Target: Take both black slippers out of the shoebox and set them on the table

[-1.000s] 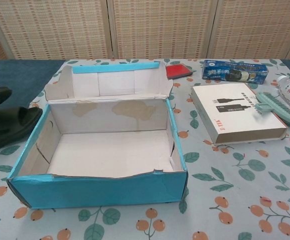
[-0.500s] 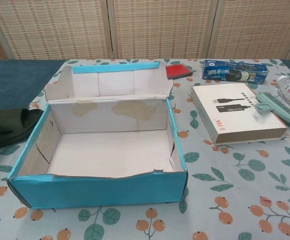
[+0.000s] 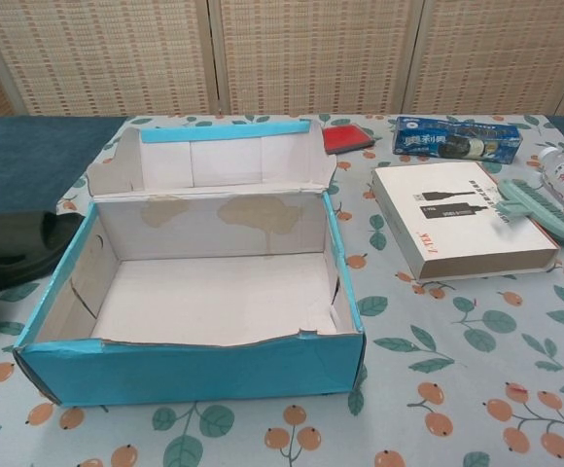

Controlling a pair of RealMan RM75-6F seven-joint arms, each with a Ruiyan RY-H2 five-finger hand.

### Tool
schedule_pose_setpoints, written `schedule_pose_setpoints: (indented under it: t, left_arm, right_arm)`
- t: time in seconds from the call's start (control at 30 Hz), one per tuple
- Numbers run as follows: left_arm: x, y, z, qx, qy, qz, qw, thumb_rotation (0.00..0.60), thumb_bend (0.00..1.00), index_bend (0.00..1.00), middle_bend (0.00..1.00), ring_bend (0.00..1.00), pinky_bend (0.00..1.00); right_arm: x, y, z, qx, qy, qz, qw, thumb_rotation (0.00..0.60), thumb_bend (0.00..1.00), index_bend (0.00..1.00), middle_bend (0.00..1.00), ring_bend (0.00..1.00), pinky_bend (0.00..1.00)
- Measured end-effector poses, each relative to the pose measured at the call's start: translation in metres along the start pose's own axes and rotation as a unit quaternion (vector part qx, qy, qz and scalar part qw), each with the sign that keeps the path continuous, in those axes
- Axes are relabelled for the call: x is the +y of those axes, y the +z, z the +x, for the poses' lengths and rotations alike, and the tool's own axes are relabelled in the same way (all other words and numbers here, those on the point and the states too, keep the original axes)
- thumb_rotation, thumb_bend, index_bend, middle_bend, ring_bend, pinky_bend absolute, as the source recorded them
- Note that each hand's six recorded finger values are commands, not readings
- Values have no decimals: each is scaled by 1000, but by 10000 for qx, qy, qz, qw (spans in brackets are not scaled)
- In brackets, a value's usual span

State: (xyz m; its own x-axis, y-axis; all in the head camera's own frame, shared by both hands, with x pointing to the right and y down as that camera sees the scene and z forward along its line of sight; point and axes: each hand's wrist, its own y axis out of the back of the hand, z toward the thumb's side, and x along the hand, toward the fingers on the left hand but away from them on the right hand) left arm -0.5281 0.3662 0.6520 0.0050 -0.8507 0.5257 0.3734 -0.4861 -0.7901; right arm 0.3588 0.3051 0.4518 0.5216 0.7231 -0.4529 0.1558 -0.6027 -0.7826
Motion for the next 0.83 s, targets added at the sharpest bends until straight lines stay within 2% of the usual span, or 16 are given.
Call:
schedule_pose_setpoints:
  t: [0.23, 0.33, 0.43, 0.5, 0.6, 0.7, 0.77, 0.83]
  left_arm:
    - [8, 2, -19, -181, -272, -486, 9983, 600, 388, 0, 0, 0, 244]
    - [19, 3, -23, -230, -262, -908, 9953, 600, 391, 0, 0, 0, 236]
    - [41, 4, -22, -265, -32, -1534, 9878, 600, 390, 0, 0, 0, 213]
    - [61, 6, -18, -308, 220, -1992, 9792, 600, 387, 0, 0, 0, 200]
    - [93, 14, -14, -442, 584, -2645, 9616, 600, 389, 0, 0, 0, 180]
    - [123, 23, -14, -603, 768, -3154, 9439, 600, 388, 0, 0, 0, 141]
    - [138, 26, -17, -675, 740, -3290, 9390, 600, 387, 0, 0, 0, 136]
    - [147, 26, -18, -724, 644, -3185, 9430, 600, 388, 0, 0, 0, 136]
  right_arm:
    - [-1, 1, 2, -58, 5, 32, 10000, 473, 244, 0, 0, 0, 0]
    - [1, -1, 4, -184, -95, 129, 9997, 473, 244, 0, 0, 0, 0]
    - [4, -6, 8, -406, -240, 286, 9985, 473, 244, 0, 0, 0, 0]
    - [4, -9, 12, -592, -321, 448, 9967, 473, 244, 0, 0, 0, 0]
    - [3, -17, 18, -933, -404, 773, 9918, 473, 244, 0, 0, 0, 0]
    - [0, -29, 25, -1336, -420, 985, 9852, 474, 245, 0, 0, 0, 0]
    - [-2, -40, 31, -1672, -392, 1042, 9796, 473, 246, 0, 0, 0, 0]
    - [-1, -50, 34, -1946, -415, 1097, 9738, 473, 246, 0, 0, 0, 0]
